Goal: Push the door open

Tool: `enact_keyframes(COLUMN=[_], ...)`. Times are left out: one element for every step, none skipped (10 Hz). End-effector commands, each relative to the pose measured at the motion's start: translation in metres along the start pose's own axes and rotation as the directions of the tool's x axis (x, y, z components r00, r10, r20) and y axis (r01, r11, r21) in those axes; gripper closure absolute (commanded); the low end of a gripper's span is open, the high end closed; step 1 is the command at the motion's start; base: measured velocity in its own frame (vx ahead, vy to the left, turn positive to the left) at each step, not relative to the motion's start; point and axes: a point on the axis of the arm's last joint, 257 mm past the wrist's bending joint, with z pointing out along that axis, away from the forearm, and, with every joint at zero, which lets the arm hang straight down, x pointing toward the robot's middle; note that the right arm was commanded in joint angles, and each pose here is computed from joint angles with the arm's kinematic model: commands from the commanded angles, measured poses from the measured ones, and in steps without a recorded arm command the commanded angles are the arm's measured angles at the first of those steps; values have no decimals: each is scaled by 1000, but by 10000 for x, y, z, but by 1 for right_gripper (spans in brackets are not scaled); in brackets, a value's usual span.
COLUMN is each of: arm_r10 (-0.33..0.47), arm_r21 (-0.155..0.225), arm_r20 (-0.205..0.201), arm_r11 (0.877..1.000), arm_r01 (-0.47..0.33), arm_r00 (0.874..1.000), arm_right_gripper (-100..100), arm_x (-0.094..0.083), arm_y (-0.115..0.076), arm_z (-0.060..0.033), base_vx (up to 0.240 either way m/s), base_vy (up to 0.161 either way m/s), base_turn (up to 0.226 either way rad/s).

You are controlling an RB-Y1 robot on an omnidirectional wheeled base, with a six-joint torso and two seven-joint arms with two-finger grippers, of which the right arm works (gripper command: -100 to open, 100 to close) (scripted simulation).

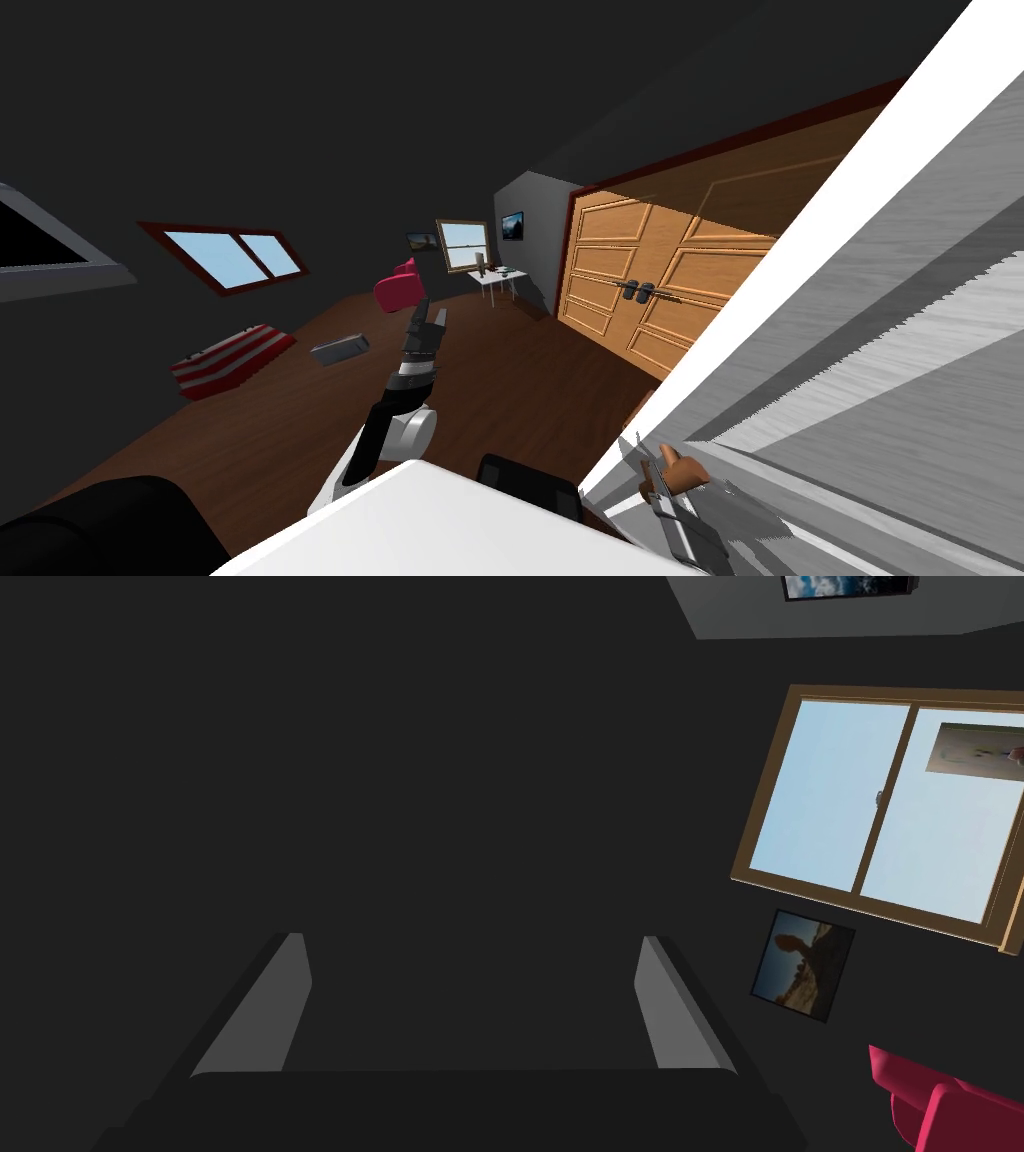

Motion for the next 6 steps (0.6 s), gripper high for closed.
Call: enact_keyframes(arm_r10=[54,56,104,141,152,198], arm_r21=[5,5,8,12,11,14], arm_r20=[34,34,45,56,56,68], arm_r11=[999,998,995,990,988,980], arm_r01=[-54,-56,-104,-142,-153,-199], arm_r00=[998,998,994,988,987,978], arm_right_gripper=[100,100,100,100,100,100], arm_x=[-128,-128,-148,-169,-169,-190], arm_y=[-62,-62,-76,-89,-89,-104], arm_z=[58,58,87,116,116,149], base_vx=[-8,-5,-1,-9,-4,-5], base_vy=[-9,-6,-6,-10,-16,-6], base_turn=[40,25,32,64,27,44])
